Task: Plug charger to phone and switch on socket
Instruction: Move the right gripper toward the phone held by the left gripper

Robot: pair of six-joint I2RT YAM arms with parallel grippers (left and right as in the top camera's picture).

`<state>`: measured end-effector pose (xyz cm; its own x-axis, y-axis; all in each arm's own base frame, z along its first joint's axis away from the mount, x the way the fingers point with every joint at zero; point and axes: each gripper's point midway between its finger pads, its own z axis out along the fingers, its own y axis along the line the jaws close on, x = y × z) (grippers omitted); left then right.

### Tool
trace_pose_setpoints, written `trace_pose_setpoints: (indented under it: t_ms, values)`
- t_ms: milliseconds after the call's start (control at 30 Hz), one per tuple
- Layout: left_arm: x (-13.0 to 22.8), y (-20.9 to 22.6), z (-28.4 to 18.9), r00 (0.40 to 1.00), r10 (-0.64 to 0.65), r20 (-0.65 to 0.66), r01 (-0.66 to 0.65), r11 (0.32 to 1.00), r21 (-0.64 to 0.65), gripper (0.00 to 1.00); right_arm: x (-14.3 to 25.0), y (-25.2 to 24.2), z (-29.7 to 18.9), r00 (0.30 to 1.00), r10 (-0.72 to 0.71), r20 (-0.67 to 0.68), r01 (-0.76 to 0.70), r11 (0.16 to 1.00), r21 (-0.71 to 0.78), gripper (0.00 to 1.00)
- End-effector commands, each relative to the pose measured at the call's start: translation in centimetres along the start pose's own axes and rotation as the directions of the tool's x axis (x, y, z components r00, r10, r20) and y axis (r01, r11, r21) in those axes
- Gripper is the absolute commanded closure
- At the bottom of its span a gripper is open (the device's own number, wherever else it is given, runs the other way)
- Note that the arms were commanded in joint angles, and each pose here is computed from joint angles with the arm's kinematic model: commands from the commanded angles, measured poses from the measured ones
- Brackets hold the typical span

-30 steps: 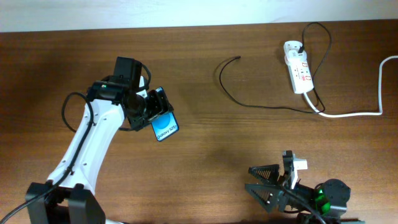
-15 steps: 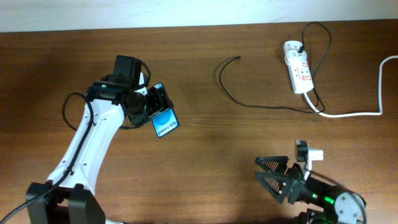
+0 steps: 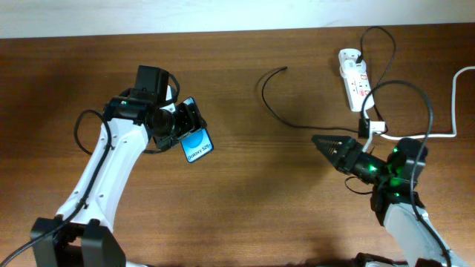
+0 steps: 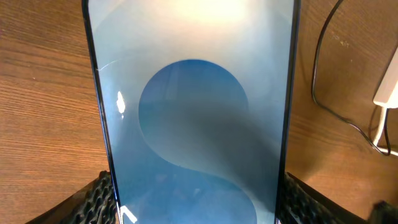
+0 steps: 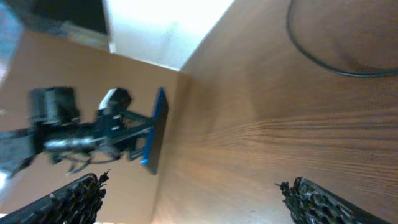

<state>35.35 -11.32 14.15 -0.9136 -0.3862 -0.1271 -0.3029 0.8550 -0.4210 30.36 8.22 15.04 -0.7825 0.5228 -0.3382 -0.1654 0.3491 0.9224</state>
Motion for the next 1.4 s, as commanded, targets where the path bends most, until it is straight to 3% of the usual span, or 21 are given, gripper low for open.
trace_pose_setpoints:
  t_ms: [0, 100, 267, 400, 500, 667, 800, 900, 1067, 1200, 1367]
  values:
    - [-0.7, -1.0, -1.5, 0.999, 0.023, 0.042, -0.025, 0.999, 0.035, 0.62, 0.0, -1.9, 1.9, 0.997, -0.082, 0.002, 0.08, 0.986, 0.147, 0.02]
    - [-0.7, -0.9, -1.5, 0.999, 0.023, 0.044, -0.024, 0.999, 0.031, 0.61, 1.7, -3.1, 3.3, 0.99, -0.109, -0.093, 0.132, 0.949, 0.287, 0.02]
    - [-1.0, 0.6, -1.6, 0.998, 0.012, 0.067, -0.008, 0.999, -0.052, 0.64, 7.9, 2.1, 6.4, 0.911, -0.241, -0.334, 0.298, 0.945, 0.132, 0.02]
    - [0.6, 1.5, -2.5, 0.999, 0.033, 0.026, -0.031, 0.996, -0.088, 0.63, 11.3, 1.2, 5.6, 0.88, -0.243, -0.408, 0.372, 0.887, 0.274, 0.02]
    - [1.3, 1.4, -5.1, 0.996, 0.056, 0.067, -0.05, 0.995, -0.084, 0.62, 13.1, 1.5, 4.1, 0.862, -0.235, -0.449, 0.393, 0.869, 0.301, 0.02]
    - [2.9, 0.8, -10.8, 0.977, 0.088, 0.192, -0.083, 0.996, -0.033, 0.61, 14.0, 3.3, 1.3, 0.86, -0.245, -0.448, 0.399, 0.871, 0.288, 0.02]
    - [3.2, 0.5, -12.1, 0.969, 0.091, 0.228, -0.091, 0.996, -0.011, 0.62, 13.8, 6.2, 1.8, 0.853, -0.318, -0.413, 0.414, 0.895, 0.166, 0.02]
    - [2.7, 0.3, -11.8, 0.97, 0.015, 0.243, -0.019, 1.0, 0.016, 0.62, 12.6, 7.4, 2.8, 0.855, -0.372, -0.362, 0.438, 0.891, 0.119, 0.02]
    - [1.4, -0.1, -10.4, 0.946, -0.177, 0.273, 0.154, 0.983, 0.103, 0.62, 11.0, 7.3, 5.9, 0.901, -0.305, -0.31, 0.354, 0.928, 0.116, 0.02]
    - [1.0, 0.0, -9.5, 0.922, -0.277, 0.27, 0.248, 0.959, 0.137, 0.62, 11.4, 9.9, 8.7, 0.87, -0.39, -0.302, 0.387, 0.919, -0.074, 0.02]
    - [0.8, 0.4, -7.8, 0.904, -0.363, 0.228, 0.343, 0.931, 0.123, 0.6, 12.4, 11.2, 11.4, 0.844, -0.481, -0.236, 0.469, 0.877, -0.106, 0.02]
